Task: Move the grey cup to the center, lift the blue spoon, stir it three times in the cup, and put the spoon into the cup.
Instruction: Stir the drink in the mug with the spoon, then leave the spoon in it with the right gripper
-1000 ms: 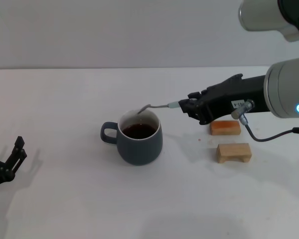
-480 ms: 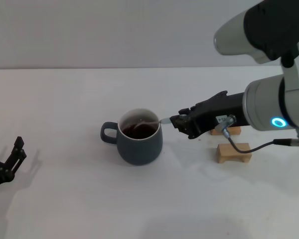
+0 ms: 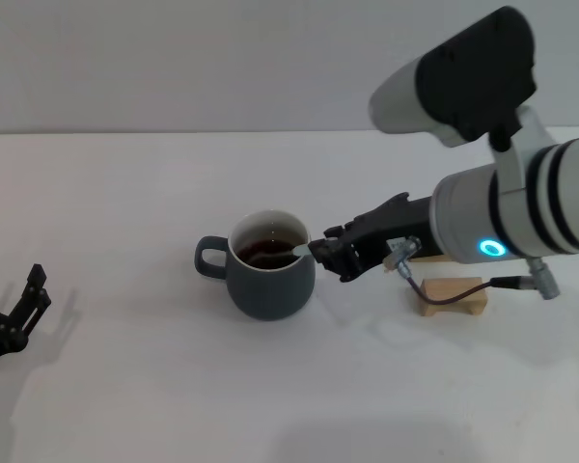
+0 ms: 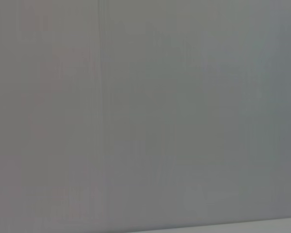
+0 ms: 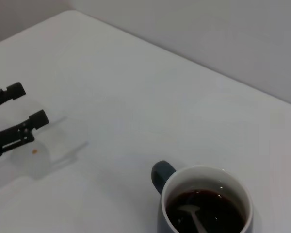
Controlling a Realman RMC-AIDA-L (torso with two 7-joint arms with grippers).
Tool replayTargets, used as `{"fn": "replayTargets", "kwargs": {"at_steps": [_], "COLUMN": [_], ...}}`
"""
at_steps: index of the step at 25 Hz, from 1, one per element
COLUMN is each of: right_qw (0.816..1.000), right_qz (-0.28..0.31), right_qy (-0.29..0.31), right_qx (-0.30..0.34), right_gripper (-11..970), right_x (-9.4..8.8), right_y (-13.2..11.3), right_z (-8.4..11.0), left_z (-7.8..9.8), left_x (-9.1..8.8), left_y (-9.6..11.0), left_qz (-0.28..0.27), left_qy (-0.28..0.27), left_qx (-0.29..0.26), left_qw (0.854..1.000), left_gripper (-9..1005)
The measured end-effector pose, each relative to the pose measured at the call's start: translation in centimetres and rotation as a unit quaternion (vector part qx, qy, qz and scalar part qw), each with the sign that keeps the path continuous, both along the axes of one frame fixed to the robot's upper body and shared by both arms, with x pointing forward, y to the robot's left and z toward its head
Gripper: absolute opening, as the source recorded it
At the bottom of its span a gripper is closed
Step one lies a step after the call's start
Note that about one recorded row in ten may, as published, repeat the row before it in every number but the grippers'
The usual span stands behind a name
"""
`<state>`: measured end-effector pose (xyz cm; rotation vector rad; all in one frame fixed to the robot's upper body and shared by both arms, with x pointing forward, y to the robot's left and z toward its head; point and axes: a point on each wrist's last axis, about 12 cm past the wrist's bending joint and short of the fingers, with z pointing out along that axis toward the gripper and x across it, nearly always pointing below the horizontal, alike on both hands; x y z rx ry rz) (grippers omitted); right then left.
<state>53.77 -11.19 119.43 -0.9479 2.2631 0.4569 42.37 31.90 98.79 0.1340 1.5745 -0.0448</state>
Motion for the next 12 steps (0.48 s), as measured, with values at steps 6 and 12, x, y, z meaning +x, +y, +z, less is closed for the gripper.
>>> {"fn": "replayTargets", "kwargs": {"at_steps": [6,12], "right_qw": [1.0,1.0], "right_qz": [0.006,0.004], "right_qy": [-0.003,-0.011], "right_qx": [-0.006,-0.008], "right_gripper": [162,162], "right_x": [0.9,1.9], "right_y": [0.7,0.5], "right_z": [-0.7,-1.1], "left_z": [0.0,0.0], "left_x": [0.0,0.0], "left_y": [0.0,0.0], "left_qz": [0.0,0.0], "left_qy": [0.0,0.001], "left_qx": [0.0,-0.001], "left_qw": [1.0,1.0], "left_gripper": [861,861]}}
